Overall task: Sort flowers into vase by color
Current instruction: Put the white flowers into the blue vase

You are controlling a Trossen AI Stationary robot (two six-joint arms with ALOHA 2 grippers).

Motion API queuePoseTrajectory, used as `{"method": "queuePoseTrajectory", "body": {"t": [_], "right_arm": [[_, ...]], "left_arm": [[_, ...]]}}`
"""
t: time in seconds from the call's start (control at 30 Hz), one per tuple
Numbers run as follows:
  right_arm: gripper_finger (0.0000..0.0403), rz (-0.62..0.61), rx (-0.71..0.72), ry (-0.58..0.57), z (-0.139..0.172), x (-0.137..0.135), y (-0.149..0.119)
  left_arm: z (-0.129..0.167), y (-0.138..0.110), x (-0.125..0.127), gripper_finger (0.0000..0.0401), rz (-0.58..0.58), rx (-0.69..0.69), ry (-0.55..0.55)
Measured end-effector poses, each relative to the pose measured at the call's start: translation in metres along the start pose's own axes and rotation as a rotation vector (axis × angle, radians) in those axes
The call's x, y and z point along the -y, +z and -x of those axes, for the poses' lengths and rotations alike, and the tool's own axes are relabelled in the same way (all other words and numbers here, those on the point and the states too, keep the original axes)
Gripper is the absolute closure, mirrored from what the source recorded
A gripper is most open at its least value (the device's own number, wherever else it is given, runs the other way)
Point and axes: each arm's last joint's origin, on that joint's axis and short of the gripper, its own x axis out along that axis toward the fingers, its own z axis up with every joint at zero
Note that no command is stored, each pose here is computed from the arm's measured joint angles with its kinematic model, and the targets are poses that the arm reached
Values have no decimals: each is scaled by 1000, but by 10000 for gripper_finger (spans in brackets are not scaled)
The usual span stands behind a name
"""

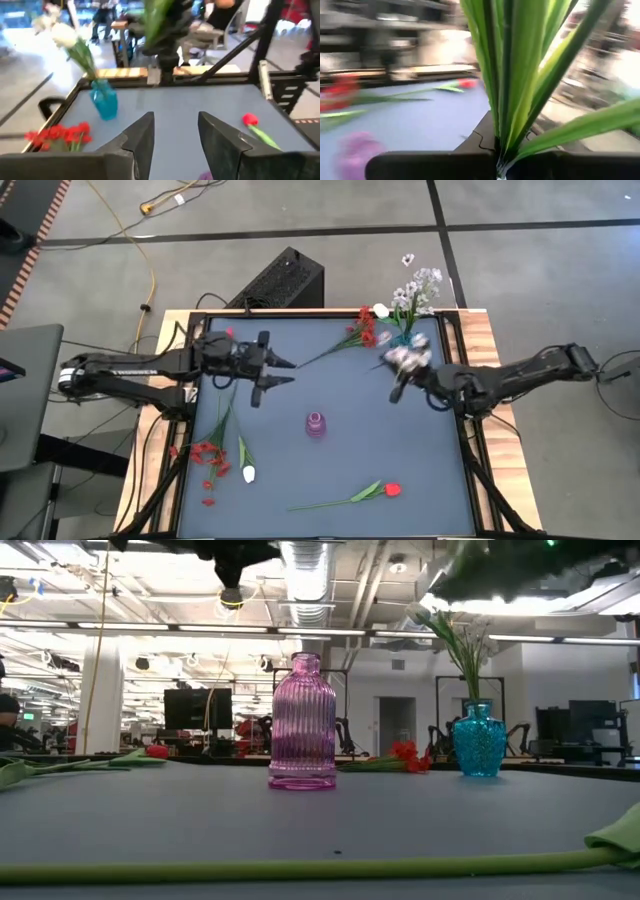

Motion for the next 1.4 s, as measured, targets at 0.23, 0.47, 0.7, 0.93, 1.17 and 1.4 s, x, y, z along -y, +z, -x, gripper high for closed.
{"method": "queuePoseTrajectory", "body": {"t": [0.23,0.47,0.7,0.93,1.17,1.4], "right_arm": [[372,-98,19,-207,31,40,-7],[372,-131,-13,-252,53,66,3],[372,-133,-30,-346,56,80,5],[372,-125,-84,-375,42,85,1],[372,-112,-125,-414,23,91,-2],[372,-107,-151,-453,14,97,-5]], "left_arm": [[7,-13,3,259,1,21,37],[5,-25,3,259,21,37,54],[5,-20,3,259,21,84,62],[6,-18,3,259,17,112,63],[6,-17,3,259,9,123,65],[6,-17,3,259,-1,123,66]]}}
